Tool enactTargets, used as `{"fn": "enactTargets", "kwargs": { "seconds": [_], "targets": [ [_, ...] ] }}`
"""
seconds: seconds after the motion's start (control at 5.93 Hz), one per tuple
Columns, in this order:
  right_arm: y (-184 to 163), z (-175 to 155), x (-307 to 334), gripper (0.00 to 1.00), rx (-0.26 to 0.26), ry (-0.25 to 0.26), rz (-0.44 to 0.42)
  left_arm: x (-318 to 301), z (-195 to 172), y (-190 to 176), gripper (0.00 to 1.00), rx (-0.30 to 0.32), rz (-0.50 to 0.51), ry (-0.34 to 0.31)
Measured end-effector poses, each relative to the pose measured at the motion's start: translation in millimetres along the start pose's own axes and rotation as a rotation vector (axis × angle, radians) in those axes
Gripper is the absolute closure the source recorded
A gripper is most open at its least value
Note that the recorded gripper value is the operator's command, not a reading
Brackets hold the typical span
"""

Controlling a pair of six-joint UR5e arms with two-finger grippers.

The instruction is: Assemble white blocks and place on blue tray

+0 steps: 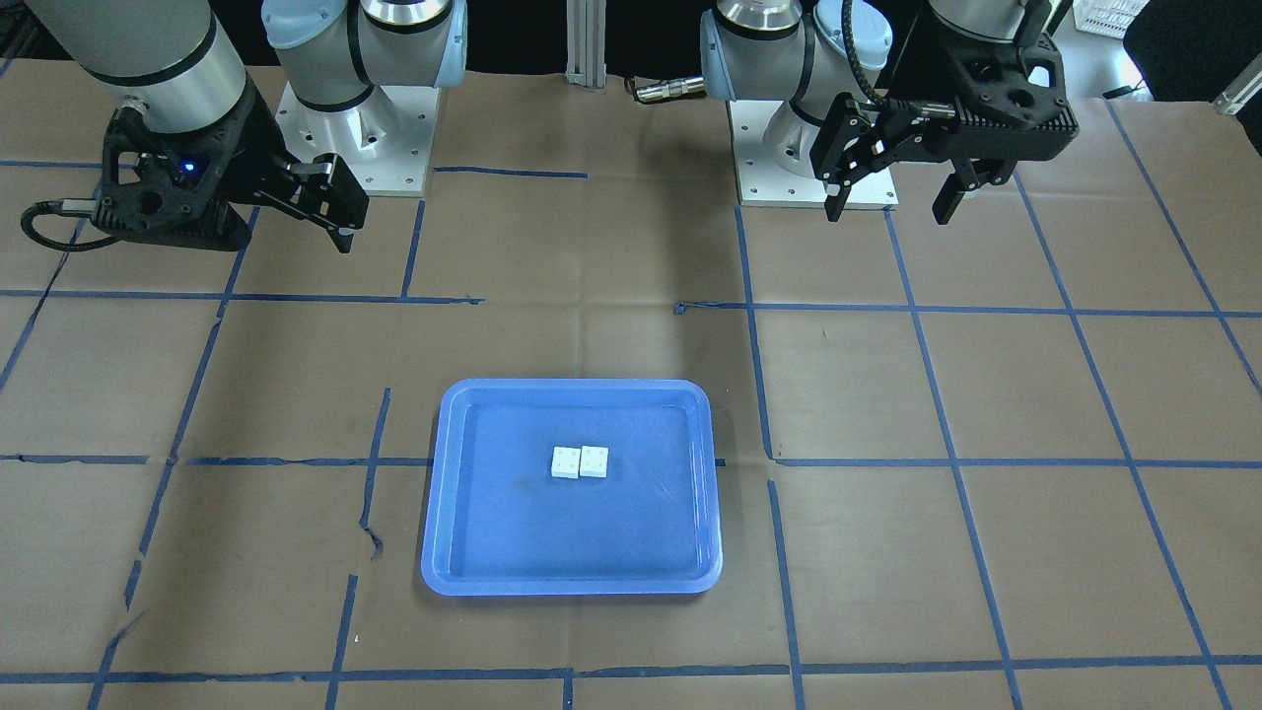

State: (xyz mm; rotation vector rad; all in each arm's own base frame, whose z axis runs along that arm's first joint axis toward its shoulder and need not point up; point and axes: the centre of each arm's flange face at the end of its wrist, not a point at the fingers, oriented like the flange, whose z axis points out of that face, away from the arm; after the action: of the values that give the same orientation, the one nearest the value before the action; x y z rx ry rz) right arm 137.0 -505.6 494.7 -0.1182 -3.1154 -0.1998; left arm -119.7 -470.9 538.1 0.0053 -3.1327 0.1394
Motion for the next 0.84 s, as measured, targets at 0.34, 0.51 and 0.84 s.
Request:
{"fn": "enactTargets", "kwargs": {
  "seconds": [0.34, 0.51, 0.84],
  "targets": [
    [2.2, 0.0, -1.0, 0.0, -0.003, -0.005, -0.006, -0.7, 0.5, 0.0, 0.01, -0.001, -0.001, -0.003],
    [3.7, -0.2, -1.8, 0.0, -0.005, -0.006, -0.01, -1.5, 0.7, -0.1, 0.01, -0.002, -0.002, -0.004],
    [6.2, 0.2, -11.8, 0.0, 0.0, -0.008, -0.136, -3.0, 1.2, -0.3, 0.01, -0.003, -0.006, -0.005]
  ]
}}
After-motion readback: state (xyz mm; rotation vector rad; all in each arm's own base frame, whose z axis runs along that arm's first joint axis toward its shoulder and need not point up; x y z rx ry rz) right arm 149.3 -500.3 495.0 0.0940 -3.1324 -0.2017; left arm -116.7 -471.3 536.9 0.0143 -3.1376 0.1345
